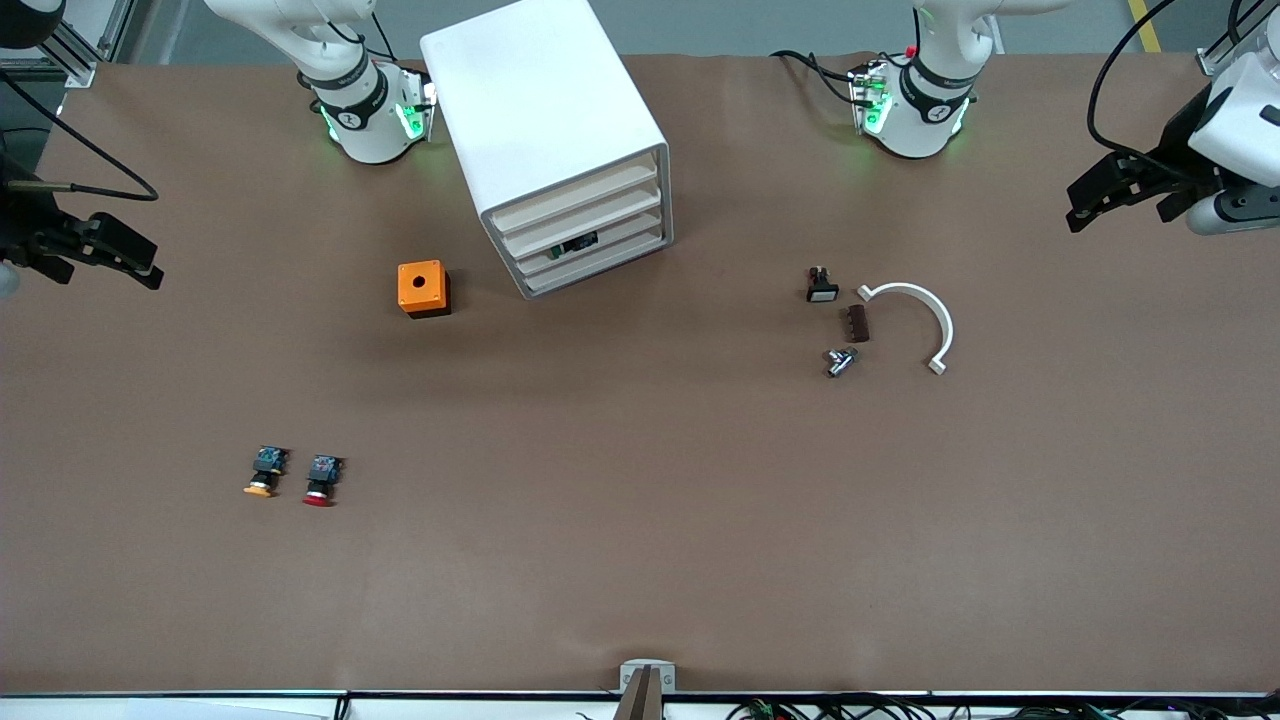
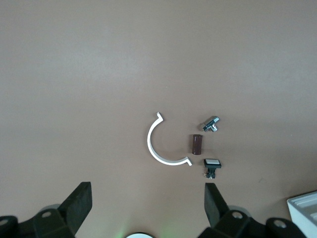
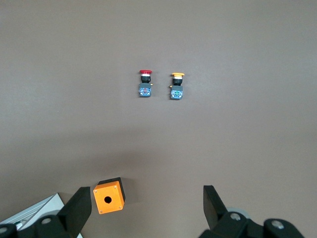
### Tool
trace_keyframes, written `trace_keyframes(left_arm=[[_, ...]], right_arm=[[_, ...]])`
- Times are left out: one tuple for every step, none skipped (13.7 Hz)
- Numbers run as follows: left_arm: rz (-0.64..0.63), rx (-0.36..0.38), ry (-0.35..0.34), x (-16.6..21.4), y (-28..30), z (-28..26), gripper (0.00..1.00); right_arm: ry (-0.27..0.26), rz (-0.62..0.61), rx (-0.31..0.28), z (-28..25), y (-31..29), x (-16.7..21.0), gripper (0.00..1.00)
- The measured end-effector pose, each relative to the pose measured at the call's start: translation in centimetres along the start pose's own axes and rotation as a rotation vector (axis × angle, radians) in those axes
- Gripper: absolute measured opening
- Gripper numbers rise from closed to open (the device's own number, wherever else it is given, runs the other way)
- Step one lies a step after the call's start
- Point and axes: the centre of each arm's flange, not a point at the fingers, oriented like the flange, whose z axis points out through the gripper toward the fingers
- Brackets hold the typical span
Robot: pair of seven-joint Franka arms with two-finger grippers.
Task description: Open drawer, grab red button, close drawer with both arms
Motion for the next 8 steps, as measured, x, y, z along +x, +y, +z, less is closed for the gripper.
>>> trace_keyframes(left_arm=[[0.016, 0.0, -0.003, 0.18, 0.03, 0.1, 1.0], [0.021, 0.0, -0.006, 0.3, 0.06, 0.2, 1.0], [0.022, 0.0, -0.011, 0.37, 0.09, 0.29, 1.0], [0.023, 0.001, -0.014, 0.41, 0.1, 0.37, 1.0], [0.023, 0.001, -0.017, 0.45, 0.11, 0.43, 1.0], [0.022, 0.001, -0.019, 0.47, 0.1, 0.48, 1.0], [0.022, 0.001, -0.02, 0.48, 0.1, 0.49, 1.0], [0.022, 0.001, -0.02, 0.47, 0.1, 0.46, 1.0]], right_arm=[[-0.001, -0.001, 0.0, 0.03, -0.04, -0.01, 1.0], [-0.001, -0.002, 0.001, 0.05, -0.12, -0.01, 1.0], [0.0, -0.003, 0.008, 0.05, -0.25, 0.0, 1.0], [0.003, -0.003, 0.016, 0.01, -0.41, 0.02, 1.0], [0.006, -0.004, 0.022, -0.02, -0.5, 0.06, 1.0], [0.01, -0.001, 0.024, -0.05, -0.41, 0.11, 1.0], [0.014, 0.006, 0.025, -0.04, -0.04, 0.17, 1.0], [0.015, 0.015, 0.025, -0.02, 0.47, 0.23, 1.0]])
